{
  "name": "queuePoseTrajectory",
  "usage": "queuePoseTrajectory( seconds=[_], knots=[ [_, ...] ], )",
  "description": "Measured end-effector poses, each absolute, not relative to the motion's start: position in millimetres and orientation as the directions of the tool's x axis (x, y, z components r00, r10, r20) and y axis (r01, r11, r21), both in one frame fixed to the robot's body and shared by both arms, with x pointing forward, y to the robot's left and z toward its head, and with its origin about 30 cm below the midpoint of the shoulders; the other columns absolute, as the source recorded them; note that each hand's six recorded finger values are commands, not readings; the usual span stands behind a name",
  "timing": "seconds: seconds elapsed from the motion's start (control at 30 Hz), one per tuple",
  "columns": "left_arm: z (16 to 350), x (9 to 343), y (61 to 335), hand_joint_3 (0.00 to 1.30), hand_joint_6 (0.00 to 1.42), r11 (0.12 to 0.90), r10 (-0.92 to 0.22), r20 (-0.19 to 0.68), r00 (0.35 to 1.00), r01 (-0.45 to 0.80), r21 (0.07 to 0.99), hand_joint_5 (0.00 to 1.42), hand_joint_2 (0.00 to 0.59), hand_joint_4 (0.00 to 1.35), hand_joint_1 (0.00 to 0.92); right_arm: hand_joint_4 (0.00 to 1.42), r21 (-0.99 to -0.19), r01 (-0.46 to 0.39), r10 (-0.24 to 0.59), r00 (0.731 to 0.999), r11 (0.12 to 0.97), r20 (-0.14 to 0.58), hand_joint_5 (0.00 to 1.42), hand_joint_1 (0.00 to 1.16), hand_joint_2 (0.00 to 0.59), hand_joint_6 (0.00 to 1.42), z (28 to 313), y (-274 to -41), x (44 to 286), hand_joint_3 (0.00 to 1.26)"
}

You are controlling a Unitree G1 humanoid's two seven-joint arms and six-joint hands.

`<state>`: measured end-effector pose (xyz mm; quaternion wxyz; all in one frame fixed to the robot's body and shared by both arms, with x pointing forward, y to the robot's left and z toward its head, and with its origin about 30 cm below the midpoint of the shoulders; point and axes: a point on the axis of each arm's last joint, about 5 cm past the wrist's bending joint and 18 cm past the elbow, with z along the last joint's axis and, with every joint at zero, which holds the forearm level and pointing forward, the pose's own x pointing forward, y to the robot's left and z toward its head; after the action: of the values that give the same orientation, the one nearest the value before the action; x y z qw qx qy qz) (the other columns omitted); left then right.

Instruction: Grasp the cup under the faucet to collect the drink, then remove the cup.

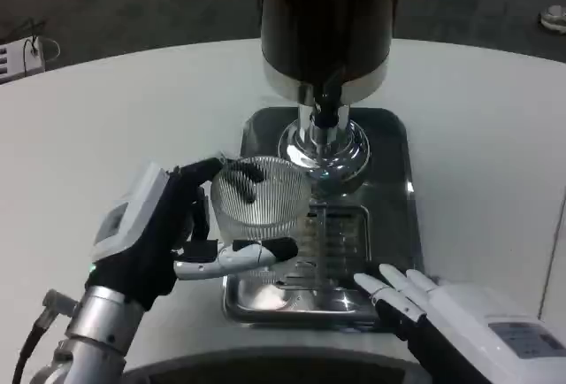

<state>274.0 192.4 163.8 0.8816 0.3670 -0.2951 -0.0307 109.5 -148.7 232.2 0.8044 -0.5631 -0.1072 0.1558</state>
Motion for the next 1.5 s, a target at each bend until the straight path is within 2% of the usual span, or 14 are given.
queuePoseTrajectory(
  seconds=[0.63, 0.83, 0.97, 1.0, 1.07, 1.13, 1.3, 1.5],
  knots=[
    [165.0, 307.3, 170.6, 0.96, 1.42, 0.669, -0.295, 0.457, 0.839, -0.16, 0.726, 1.26, 0.0, 1.07, 0.62, 0.0, -0.936, -0.128, 0.368, 0.93, 0.329, 0.002, 0.0, 0.57, 0.465, 0.0, 231.3, -152.9, 107.9, 0.1],
    [168.3, 313.4, 164.3, 0.9, 1.41, 0.663, -0.309, 0.455, 0.835, -0.154, 0.732, 1.17, 0.0, 0.99, 0.597, 0.0, -0.935, -0.129, 0.361, 0.933, 0.331, -0.001, 0.0, 0.57, 0.465, 0.0, 230.5, -154.4, 106.9, 0.1],
    [170.4, 315.6, 160.9, 0.78, 1.36, 0.654, -0.328, 0.451, 0.83, -0.145, 0.742, 1.04, 0.0, 0.81, 0.533, 0.0, -0.931, -0.128, 0.36, 0.933, 0.341, 0.003, 0.0, 0.57, 0.465, 0.0, 230.4, -155.5, 106.7, 0.1],
    [170.6, 315.7, 160.0, 0.74, 1.35, 0.652, -0.334, 0.45, 0.829, -0.142, 0.745, 1.01, 0.0, 0.76, 0.493, 0.0, -0.932, -0.127, 0.361, 0.933, 0.34, 0.004, 0.0, 0.57, 0.465, 0.0, 230.5, -155.6, 106.6, 0.1],
    [171.4, 316.1, 158.8, 0.68, 1.3, 0.647, -0.345, 0.445, 0.826, -0.134, 0.75, 0.97, 0.012, 0.65, 0.346, 0.0, -0.933, -0.124, 0.359, 0.933, 0.338, 0.006, 0.0, 0.57, 0.465, 0.0, 230.6, -156.4, 106.5, 0.1],
    [172.0, 316.3, 159.7, 0.66, 1.24, 0.64, -0.353, 0.437, 0.827, -0.128, 0.758, 0.9, 0.029, 0.58, 0.279, 0.0, -0.933, -0.122, 0.355, 0.935, 0.339, 0.007, 0.0, 0.57, 0.465, 0.0, 230.8, -157.5, 106.5, 0.1],
    [172.7, 316.5, 162.3, 0.59, 1.17, 0.629, -0.356, 0.424, 0.833, -0.123, 0.768, 0.77, 0.021, 0.46, 0.223, 0.0, -0.931, -0.128, 0.363, 0.932, 0.343, 0.005, 0.0, 0.58, 0.465, 0.0, 231.1, -158.4, 106.7, 0.1],
    [173.3, 316.8, 163.3, 0.52, 1.11, 0.624, -0.357, 0.418, 0.835, -0.12, 0.772, 0.71, 0.011, 0.4, 0.198, 0.0, -0.929, -0.139, 0.369, 0.929, 0.342, -0.003, 0.0, 0.58, 0.465, 0.01, 231.3, -159.4, 107.1, 0.1]
  ],
)
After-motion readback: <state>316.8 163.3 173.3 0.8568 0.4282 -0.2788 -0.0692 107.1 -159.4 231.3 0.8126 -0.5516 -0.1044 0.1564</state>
